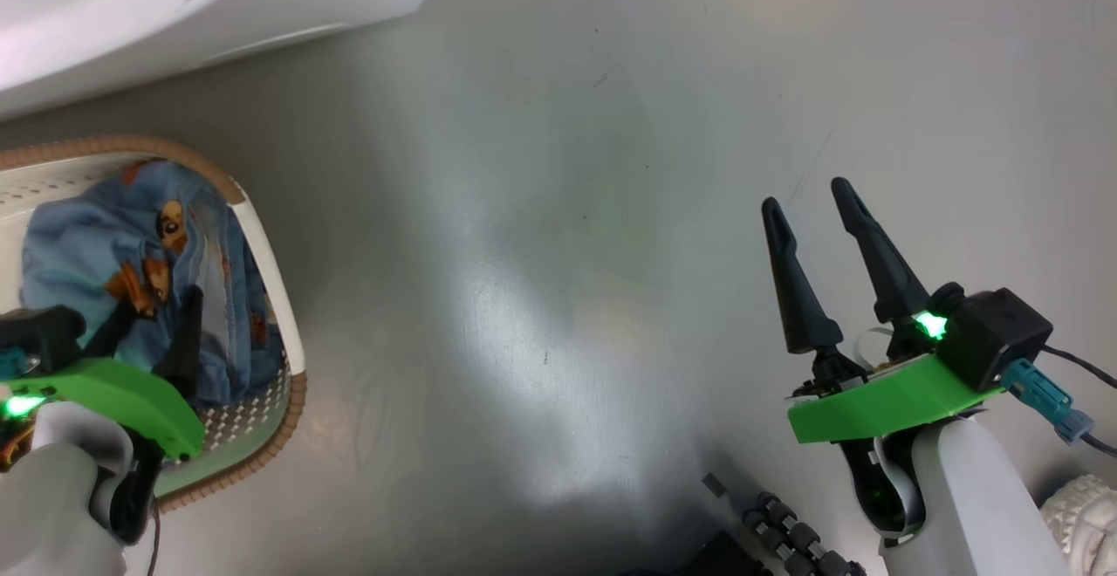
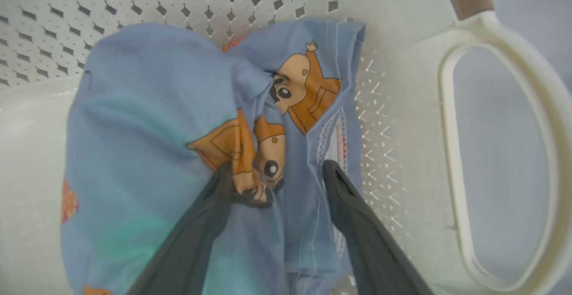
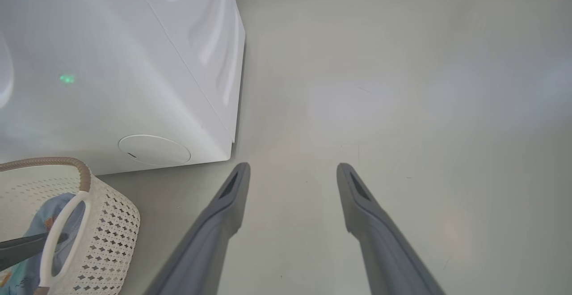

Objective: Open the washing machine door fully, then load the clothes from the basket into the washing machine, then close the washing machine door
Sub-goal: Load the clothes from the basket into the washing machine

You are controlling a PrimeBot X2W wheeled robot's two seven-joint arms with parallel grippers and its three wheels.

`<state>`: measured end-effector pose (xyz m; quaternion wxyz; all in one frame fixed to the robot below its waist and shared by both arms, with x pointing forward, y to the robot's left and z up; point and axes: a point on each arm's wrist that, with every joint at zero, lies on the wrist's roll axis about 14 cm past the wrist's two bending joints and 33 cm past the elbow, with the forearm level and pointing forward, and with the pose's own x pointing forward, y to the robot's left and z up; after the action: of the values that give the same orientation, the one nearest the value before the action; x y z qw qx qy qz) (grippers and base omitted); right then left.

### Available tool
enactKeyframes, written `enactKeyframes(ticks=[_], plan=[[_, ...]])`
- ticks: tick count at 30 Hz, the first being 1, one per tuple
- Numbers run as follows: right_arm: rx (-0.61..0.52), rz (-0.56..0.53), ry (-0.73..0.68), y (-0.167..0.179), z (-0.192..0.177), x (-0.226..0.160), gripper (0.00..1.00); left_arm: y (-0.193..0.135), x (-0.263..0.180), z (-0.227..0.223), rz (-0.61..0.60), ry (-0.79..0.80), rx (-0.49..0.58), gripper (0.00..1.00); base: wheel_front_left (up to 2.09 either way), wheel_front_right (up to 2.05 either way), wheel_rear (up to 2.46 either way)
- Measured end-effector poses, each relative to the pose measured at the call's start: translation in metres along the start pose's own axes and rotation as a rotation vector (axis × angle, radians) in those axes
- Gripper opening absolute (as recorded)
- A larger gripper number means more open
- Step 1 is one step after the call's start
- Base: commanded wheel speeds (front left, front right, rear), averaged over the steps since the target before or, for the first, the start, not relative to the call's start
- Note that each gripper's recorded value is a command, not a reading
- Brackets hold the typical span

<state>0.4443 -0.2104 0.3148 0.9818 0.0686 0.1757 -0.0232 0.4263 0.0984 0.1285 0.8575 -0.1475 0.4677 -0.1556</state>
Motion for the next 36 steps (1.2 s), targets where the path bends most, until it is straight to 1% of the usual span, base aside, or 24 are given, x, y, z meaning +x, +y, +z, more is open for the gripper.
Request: enactKeyframes(ticks=[6, 12, 16, 17, 18, 19, 20, 23, 31, 36], plan=[[0.001, 0.004, 0.011, 0.001, -0.005, 0.001, 1.0, 0.002, 0.006, -0.014, -0.007, 0.089, 0.047, 1.0, 0.0, 0.0, 0.0], [0.0, 0.003, 0.026, 0.001, -0.011, 0.002, 1.0, 0.02, 0.014, -0.02, 0.05, 0.161, 0.102, 1.0, 0.0, 0.0, 0.0], [-0.002, -0.001, 0.034, -0.001, -0.014, 0.002, 1.0, 0.027, 0.021, -0.019, 0.08, 0.183, 0.137, 1.0, 0.0, 0.0, 0.0], [-0.002, -0.002, 0.034, -0.001, -0.014, 0.002, 1.0, 0.027, 0.023, -0.019, 0.083, 0.185, 0.139, 0.86, 0.0, 0.0, 0.0], [-0.002, -0.002, 0.035, -0.001, -0.015, 0.002, 1.0, 0.027, 0.023, -0.019, 0.087, 0.188, 0.138, 0.4, 0.0, 0.0, 0.0], [-0.002, -0.001, 0.034, -0.001, -0.014, 0.003, 1.0, 0.027, 0.024, -0.018, 0.095, 0.187, 0.138, 0.11, 0.0, 0.0, 0.0], [-0.002, -0.001, 0.033, -0.001, -0.014, 0.003, 1.0, 0.027, 0.024, -0.018, 0.099, 0.188, 0.14, 0.0, 0.0, 0.0, 0.0], [0.002, 0.007, 0.017, 0.002, -0.008, 0.004, 1.0, 0.025, 0.02, -0.016, 0.109, 0.177, 0.136, 0.0, 0.0, 0.0, 0.0], [0.002, 0.033, -0.038, 0.012, 0.014, 0.004, 1.0, 0.019, 0.004, 0.015, 0.118, 0.05, 0.143, 0.0, 0.0, 0.0, 0.0], [-0.001, 0.057, -0.085, 0.02, 0.033, 0.003, 1.0, 0.007, -0.012, 0.027, 0.111, -0.005, 0.124, 0.0, 0.0, 0.0, 0.0]])
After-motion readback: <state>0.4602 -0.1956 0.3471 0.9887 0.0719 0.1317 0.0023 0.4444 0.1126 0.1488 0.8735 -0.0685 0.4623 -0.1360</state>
